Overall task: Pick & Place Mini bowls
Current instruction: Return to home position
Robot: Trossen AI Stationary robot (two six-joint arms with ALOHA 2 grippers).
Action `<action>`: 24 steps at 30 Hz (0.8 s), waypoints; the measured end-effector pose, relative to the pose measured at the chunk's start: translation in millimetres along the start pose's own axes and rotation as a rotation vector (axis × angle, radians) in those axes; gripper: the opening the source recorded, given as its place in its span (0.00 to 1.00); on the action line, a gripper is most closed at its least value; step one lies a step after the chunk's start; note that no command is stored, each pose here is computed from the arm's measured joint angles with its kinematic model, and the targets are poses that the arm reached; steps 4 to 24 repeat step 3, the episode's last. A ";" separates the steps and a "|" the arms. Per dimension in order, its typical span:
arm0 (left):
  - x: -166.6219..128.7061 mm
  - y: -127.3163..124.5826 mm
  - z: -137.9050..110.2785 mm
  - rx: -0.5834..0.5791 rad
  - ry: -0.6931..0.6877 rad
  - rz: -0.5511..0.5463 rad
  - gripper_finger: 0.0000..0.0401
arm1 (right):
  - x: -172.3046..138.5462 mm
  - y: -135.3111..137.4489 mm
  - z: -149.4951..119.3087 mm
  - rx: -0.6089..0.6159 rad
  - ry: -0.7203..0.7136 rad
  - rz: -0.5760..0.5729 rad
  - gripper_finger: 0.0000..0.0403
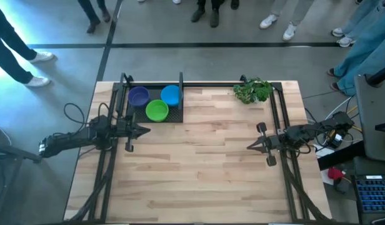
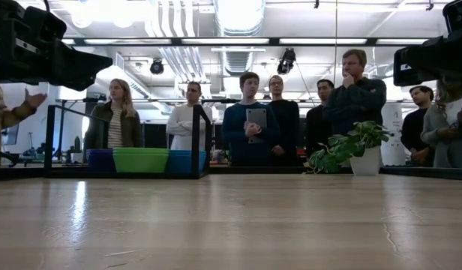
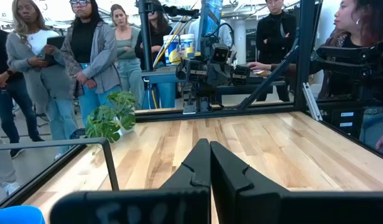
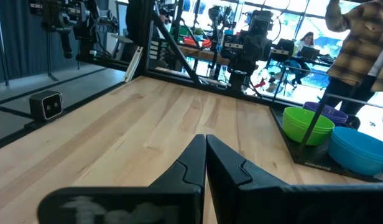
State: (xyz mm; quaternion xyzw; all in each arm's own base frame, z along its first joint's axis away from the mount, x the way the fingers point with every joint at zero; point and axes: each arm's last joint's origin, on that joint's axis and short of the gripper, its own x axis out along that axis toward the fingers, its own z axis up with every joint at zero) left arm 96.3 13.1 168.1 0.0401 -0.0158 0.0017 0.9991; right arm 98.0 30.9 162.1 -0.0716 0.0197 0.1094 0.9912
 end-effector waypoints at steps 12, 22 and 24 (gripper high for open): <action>0.0 0.0 0.0 0.000 0.000 0.000 0.00 | 0.0 0.0 0.0 0.000 0.000 0.000 0.02; 0.0 0.0 0.0 0.000 0.000 0.000 0.00 | 0.0 0.0 0.0 0.000 0.000 0.000 0.02; 0.0 0.0 0.0 0.000 0.000 0.000 0.00 | 0.0 0.0 0.0 0.000 0.000 0.000 0.02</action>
